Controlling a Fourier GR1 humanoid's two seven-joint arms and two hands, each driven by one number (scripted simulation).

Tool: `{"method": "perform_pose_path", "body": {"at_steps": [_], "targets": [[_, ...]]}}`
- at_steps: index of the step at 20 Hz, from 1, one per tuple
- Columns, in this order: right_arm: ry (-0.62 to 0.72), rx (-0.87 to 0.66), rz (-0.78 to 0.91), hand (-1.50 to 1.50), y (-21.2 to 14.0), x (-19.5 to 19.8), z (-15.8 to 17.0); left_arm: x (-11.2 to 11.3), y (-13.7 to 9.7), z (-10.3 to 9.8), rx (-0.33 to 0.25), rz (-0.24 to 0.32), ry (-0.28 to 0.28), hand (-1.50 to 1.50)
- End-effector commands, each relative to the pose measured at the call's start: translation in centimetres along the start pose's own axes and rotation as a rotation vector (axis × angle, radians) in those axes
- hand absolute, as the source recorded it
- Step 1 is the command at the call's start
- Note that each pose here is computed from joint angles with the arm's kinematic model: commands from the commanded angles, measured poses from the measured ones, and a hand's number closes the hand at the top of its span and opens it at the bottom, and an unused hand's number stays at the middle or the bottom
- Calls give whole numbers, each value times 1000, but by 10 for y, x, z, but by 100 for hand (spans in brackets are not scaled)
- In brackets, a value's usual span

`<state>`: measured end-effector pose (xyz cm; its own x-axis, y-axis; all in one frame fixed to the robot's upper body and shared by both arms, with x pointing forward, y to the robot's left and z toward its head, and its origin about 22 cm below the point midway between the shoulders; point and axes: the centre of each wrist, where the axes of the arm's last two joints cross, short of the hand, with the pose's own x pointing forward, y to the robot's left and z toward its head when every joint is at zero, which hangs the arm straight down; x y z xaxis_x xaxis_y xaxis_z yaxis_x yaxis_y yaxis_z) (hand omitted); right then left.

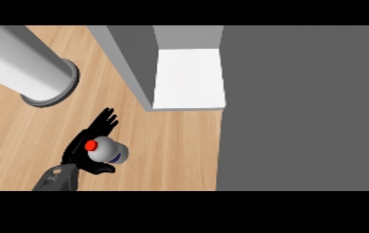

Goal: Pick up the bottled water, place it into the cabinet and close the cabinet

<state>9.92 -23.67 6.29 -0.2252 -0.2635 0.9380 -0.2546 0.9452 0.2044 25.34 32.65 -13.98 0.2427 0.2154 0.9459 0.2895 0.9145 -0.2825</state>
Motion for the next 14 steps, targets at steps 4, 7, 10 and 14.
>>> {"method": "perform_pose_path", "body": {"at_steps": [4,7,10,14], "targets": [[9,18,-19,-150,-2,6,0,-23,-17,0,-138,176,-14,-150],[19,-11,-11,-150,3,-4,-4,-19,-18,-5,-149,194,-11,-150],[22,-21,-29,-150,-3,-7,1,-26,-36,-15,-180,224,-15,-150],[20,-10,-26,-150,-11,-12,1,-29,-39,-13,-232,228,-32,-150]]}}
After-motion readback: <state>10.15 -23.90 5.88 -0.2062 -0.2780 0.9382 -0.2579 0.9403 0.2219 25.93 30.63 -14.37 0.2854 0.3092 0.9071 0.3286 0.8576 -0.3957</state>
